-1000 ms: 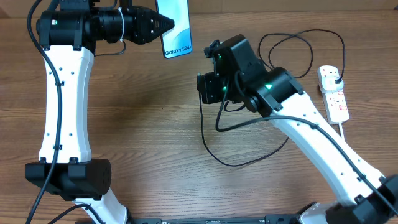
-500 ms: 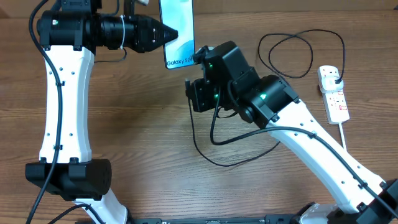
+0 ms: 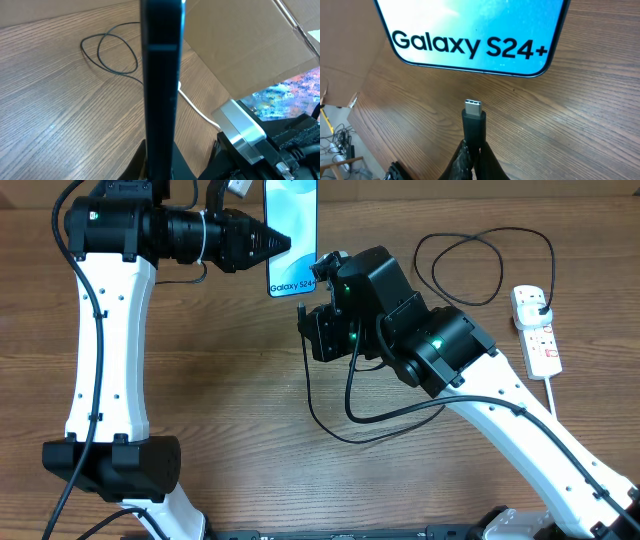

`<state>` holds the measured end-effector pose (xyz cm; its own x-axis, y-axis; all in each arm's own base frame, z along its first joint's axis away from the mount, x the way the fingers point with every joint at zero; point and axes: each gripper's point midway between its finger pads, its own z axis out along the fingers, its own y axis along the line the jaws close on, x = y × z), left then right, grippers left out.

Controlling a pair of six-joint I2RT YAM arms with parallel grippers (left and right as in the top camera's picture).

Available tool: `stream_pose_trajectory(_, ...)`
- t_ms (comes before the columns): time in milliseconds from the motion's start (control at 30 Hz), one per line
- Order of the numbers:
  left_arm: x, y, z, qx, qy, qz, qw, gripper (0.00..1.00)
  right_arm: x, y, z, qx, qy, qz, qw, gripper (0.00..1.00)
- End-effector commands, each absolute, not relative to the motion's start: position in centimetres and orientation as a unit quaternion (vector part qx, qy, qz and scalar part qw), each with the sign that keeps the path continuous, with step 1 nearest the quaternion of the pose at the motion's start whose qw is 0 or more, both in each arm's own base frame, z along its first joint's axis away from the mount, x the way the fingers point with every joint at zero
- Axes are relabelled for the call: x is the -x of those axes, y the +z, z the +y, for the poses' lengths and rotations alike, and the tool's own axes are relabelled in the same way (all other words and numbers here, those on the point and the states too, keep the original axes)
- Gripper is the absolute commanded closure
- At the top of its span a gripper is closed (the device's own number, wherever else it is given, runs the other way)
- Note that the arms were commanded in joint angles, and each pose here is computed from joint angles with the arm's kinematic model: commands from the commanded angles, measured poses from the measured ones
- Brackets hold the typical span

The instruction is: Plug charger to phone and switch on socket

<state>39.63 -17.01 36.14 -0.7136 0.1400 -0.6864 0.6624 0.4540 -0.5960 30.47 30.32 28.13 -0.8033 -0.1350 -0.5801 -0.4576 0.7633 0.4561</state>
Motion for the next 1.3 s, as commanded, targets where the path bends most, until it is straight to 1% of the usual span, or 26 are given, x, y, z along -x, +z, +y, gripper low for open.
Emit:
stream_pose_trajectory(0, -38.84, 37.37, -17.79, -0.264, -0.485, 0.783, 0.287, 0.96, -30.20, 30.28, 30.35, 0.167, 0.318, 0.888, 0.287, 0.96)
stream_pose_trajectory(233, -38.51, 37.90, -18.06, -0.244, -0.509, 0.780, 0.271, 0.96, -30.15, 30.22, 30.32, 0.167, 0.317, 0.889, 0.286, 0.96)
stream_pose_trajectory(1267, -38.15, 37.65, -18.04, -0.233, -0.513, 0.785, 0.256, 0.96, -30.55, 30.91, 30.73, 0.167, 0.327, 0.881, 0.299, 0.96)
